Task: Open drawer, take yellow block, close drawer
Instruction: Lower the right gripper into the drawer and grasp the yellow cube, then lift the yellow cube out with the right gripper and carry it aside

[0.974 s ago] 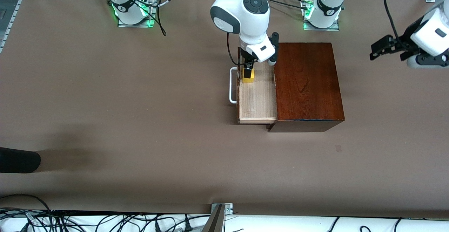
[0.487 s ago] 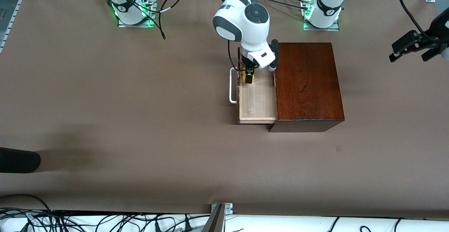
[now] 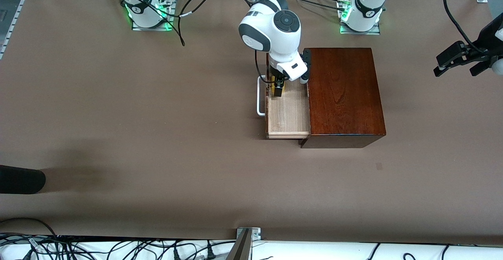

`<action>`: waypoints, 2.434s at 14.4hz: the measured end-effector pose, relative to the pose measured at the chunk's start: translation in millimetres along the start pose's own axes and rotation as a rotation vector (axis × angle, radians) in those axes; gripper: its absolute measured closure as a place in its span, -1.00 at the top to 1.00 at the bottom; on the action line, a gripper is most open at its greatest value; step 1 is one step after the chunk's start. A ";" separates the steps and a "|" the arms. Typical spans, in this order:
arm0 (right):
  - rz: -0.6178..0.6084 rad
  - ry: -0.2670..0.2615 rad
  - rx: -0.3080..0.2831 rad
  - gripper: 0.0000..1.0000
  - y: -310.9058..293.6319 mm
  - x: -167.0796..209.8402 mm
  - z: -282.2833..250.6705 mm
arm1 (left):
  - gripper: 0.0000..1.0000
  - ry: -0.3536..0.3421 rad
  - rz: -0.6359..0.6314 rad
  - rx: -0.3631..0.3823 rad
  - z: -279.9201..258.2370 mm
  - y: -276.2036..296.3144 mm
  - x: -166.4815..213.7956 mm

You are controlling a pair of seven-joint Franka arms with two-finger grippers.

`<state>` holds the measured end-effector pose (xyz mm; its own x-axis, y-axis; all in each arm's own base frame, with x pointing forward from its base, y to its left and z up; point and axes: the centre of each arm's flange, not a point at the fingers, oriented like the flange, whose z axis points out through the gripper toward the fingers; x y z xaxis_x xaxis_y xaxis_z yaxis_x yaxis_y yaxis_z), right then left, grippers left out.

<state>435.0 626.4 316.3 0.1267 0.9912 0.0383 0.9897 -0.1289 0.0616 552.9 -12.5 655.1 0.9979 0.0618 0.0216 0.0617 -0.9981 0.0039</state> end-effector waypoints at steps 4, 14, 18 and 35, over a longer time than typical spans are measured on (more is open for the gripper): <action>0.003 0.008 -0.006 0.10 3.5 -0.1 -1.8 | 1.00 0.000 -0.001 0.000 0.0 0.0 0.0; 0.064 0.081 -0.077 0.10 39.9 -7.1 -122.4 | 1.00 -0.027 0.018 0.002 2.3 10.2 -3.9; 0.208 0.115 -0.070 0.10 106.5 -73.2 -202.2 | 1.00 -0.027 0.020 0.002 2.3 10.9 -4.0; 0.862 -0.052 0.084 0.10 289.8 -453.4 -214.5 | 1.00 -0.194 0.526 -0.077 118.2 228.5 22.2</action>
<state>650.2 133.2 530.7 0.8359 0.5489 -0.0085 0.5481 -0.8353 -0.0418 591.7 -239.5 538.3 0.8800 -0.4525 -0.1443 -0.4393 -0.8909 0.1150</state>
